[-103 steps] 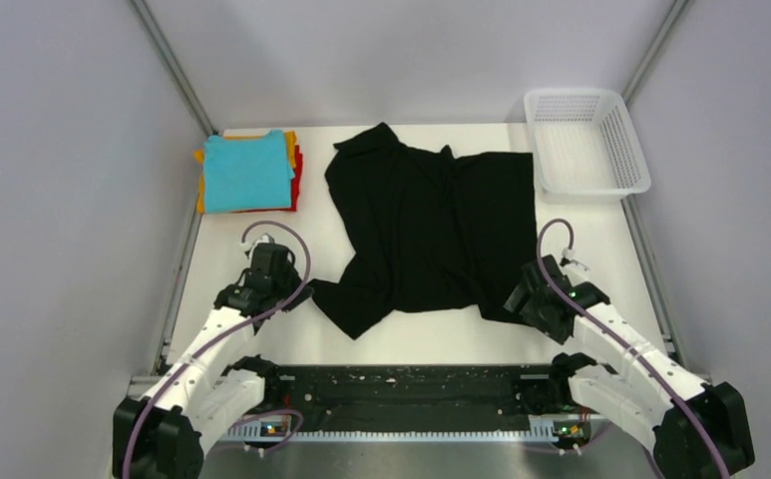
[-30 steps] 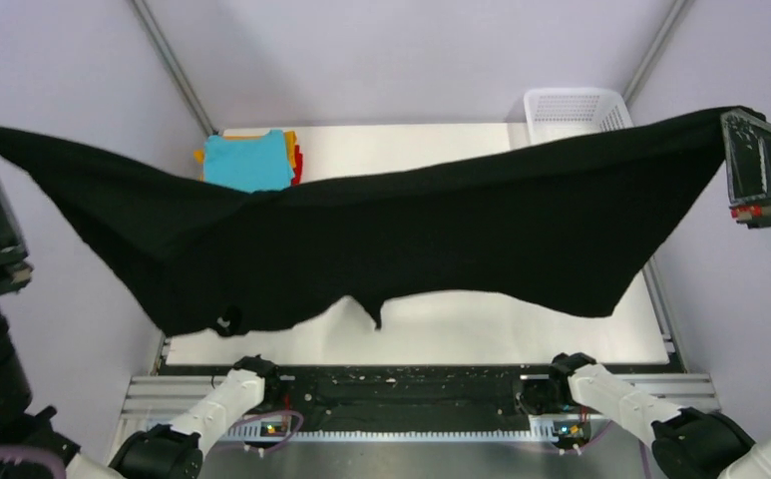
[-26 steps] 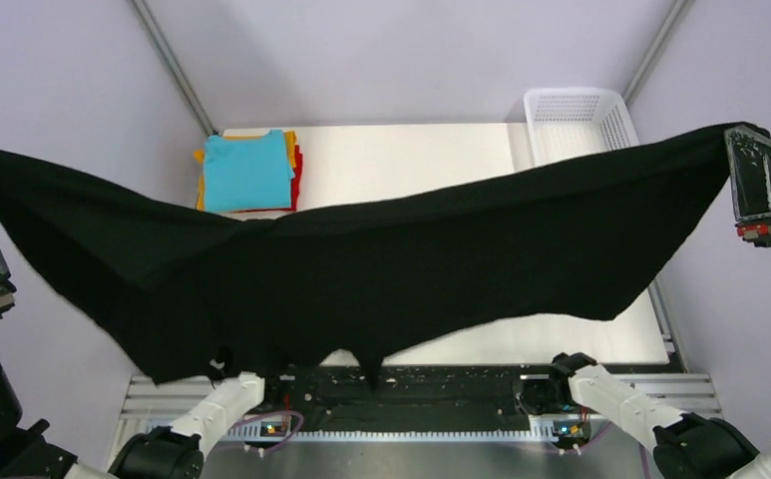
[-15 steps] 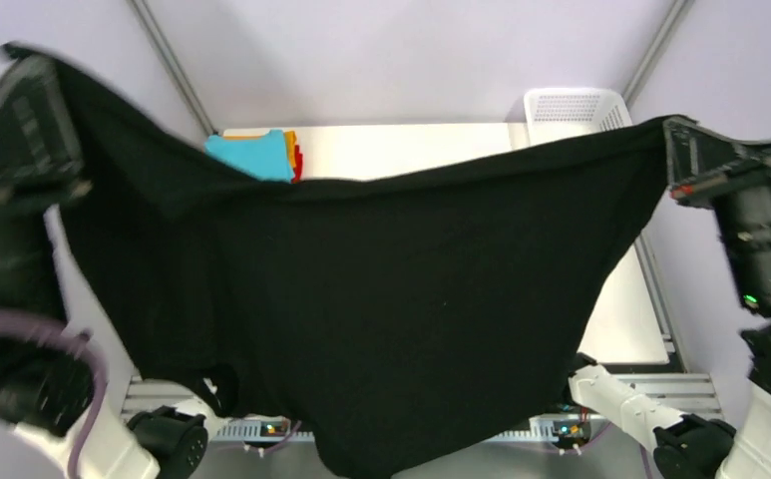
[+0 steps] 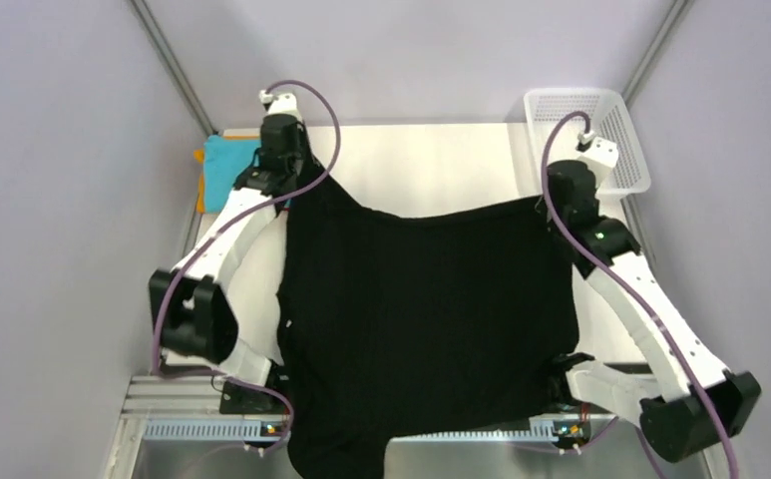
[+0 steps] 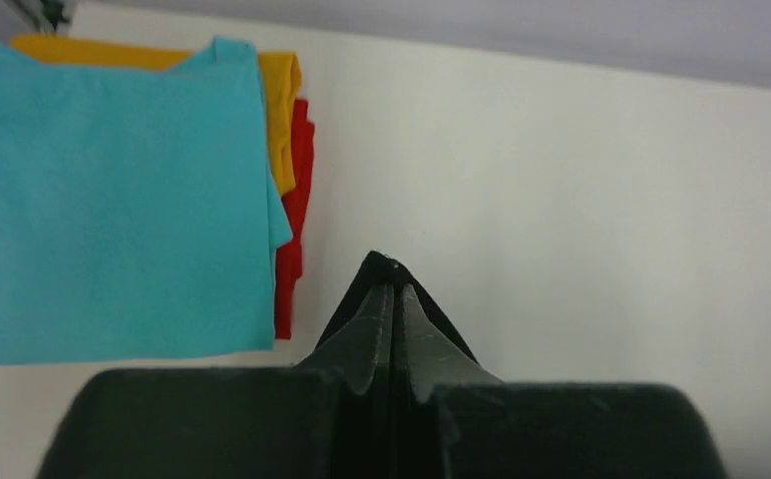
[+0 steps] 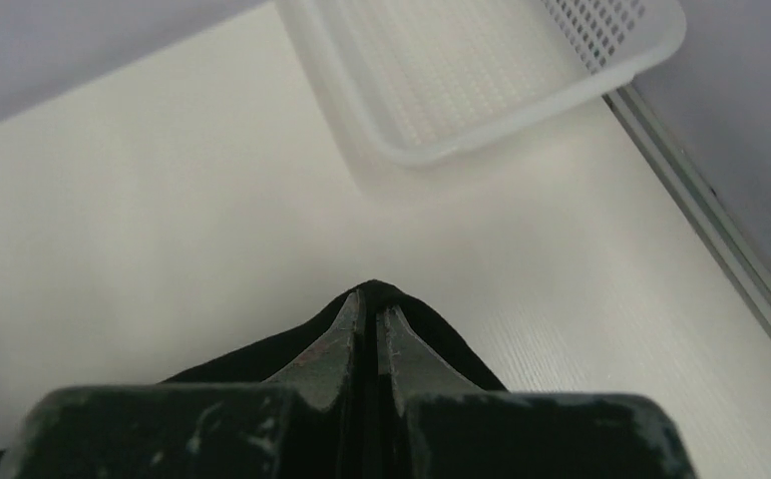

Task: Fold and stack the t-shirts
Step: Flatten out the tshirt

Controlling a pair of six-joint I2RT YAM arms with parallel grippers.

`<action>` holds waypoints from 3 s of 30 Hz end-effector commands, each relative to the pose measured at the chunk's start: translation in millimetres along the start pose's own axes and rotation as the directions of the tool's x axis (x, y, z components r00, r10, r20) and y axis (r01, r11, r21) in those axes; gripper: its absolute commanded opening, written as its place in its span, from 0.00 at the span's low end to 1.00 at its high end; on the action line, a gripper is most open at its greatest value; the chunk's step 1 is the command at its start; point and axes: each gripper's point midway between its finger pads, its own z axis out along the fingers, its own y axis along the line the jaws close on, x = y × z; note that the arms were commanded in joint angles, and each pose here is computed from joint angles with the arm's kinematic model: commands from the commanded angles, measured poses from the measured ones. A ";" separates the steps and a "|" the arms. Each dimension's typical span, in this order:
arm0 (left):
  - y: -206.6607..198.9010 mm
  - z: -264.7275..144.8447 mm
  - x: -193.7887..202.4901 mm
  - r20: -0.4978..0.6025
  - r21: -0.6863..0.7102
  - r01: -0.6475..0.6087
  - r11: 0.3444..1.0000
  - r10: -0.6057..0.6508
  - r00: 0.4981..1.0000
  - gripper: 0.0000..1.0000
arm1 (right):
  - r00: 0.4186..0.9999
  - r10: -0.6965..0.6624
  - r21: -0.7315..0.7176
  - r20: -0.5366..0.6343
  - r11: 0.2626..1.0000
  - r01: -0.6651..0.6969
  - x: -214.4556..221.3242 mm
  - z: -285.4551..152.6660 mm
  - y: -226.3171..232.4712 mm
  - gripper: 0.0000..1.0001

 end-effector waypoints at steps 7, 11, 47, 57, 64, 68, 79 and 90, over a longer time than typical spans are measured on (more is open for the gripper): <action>20.0 107.2 68.5 -0.121 -0.177 -0.064 0.982 0.043 0.992 0.00 | 0.996 0.042 0.073 -0.078 0.997 -0.036 74.7 108.5 7.2 0.00; 14.6 134.3 83.2 -0.145 -0.163 -0.080 0.983 0.056 0.988 0.00 | 0.994 -0.007 0.097 -0.109 0.995 0.018 84.9 133.4 13.1 0.00; 43.7 214.3 105.6 -0.191 -0.253 -0.032 0.967 -0.017 0.982 0.00 | 0.994 0.021 0.432 -0.104 0.901 0.026 106.1 220.1 -13.3 0.14; 26.3 221.9 94.2 -0.209 -0.175 -0.023 0.984 -0.014 0.978 0.50 | 0.993 0.017 0.372 -0.119 0.928 0.028 100.4 233.3 5.6 0.51; 21.6 188.0 82.7 -0.259 -0.161 0.007 0.987 -0.050 0.965 0.93 | 0.976 -0.006 0.134 -0.216 0.990 0.035 102.3 213.8 45.4 0.93; 8.4 151.1 94.1 -0.325 -0.091 0.072 0.993 -0.098 0.941 0.98 | 0.967 -0.070 -0.028 -0.243 0.997 0.065 108.4 184.9 78.9 0.99; -11.7 93.2 160.0 -0.480 -0.013 0.267 0.963 -0.241 0.844 0.98 | 0.889 -0.098 -0.254 -0.448 0.967 -0.022 200.6 116.7 95.6 0.99; -2.6 117.7 186.1 -0.533 -0.085 0.278 0.957 -0.279 0.799 0.54 | 0.830 -0.124 -0.195 -0.544 0.981 0.018 249.7 112.8 70.8 0.98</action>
